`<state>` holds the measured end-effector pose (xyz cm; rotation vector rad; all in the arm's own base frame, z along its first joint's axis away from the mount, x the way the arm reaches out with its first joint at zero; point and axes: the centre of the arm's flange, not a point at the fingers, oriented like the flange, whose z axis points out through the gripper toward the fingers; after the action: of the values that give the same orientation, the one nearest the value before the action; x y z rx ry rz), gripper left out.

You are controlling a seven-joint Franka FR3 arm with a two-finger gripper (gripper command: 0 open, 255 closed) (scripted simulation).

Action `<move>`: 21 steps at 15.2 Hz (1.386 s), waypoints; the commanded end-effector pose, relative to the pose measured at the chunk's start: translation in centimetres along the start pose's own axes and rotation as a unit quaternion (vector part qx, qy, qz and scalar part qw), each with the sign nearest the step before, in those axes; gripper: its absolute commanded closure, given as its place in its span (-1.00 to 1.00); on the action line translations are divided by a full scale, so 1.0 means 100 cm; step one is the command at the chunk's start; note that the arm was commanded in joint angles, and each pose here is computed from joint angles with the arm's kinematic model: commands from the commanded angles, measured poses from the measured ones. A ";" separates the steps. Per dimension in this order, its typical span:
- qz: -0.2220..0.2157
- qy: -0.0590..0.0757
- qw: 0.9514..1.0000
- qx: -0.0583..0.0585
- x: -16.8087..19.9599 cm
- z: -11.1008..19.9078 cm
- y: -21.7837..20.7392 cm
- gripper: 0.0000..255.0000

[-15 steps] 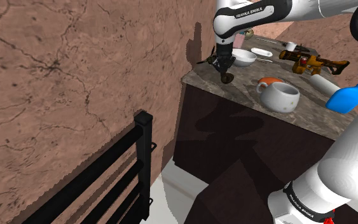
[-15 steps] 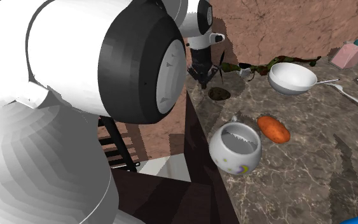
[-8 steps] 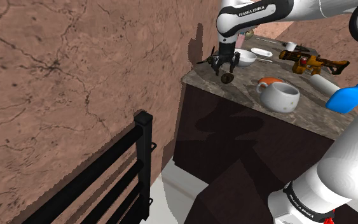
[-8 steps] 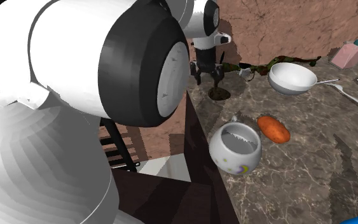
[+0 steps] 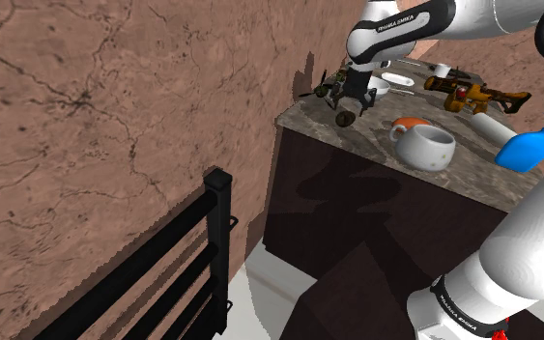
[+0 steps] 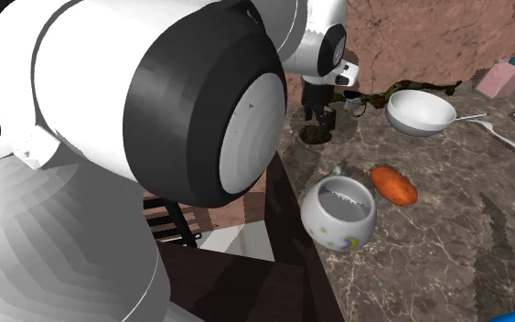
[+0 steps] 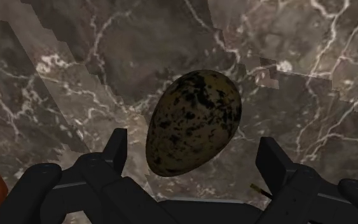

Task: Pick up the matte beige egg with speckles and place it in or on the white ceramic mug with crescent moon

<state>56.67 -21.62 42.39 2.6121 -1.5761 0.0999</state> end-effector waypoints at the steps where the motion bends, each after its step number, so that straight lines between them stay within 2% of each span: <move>1: 0.004 0.000 1.000 0.001 0.001 0.011 0.000 -1.00; 3: 0.004 0.000 1.000 0.001 0.001 0.025 0.000 -1.00; 11: 0.004 0.000 1.000 0.001 0.001 0.025 0.000 -1.00; 12: 0.004 0.000 1.000 0.001 0.001 0.025 0.000 1.00; 21: 0.004 0.000 1.000 0.001 0.001 0.025 0.000 1.00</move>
<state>56.75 -21.99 40.01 2.6077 -1.5871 0.1056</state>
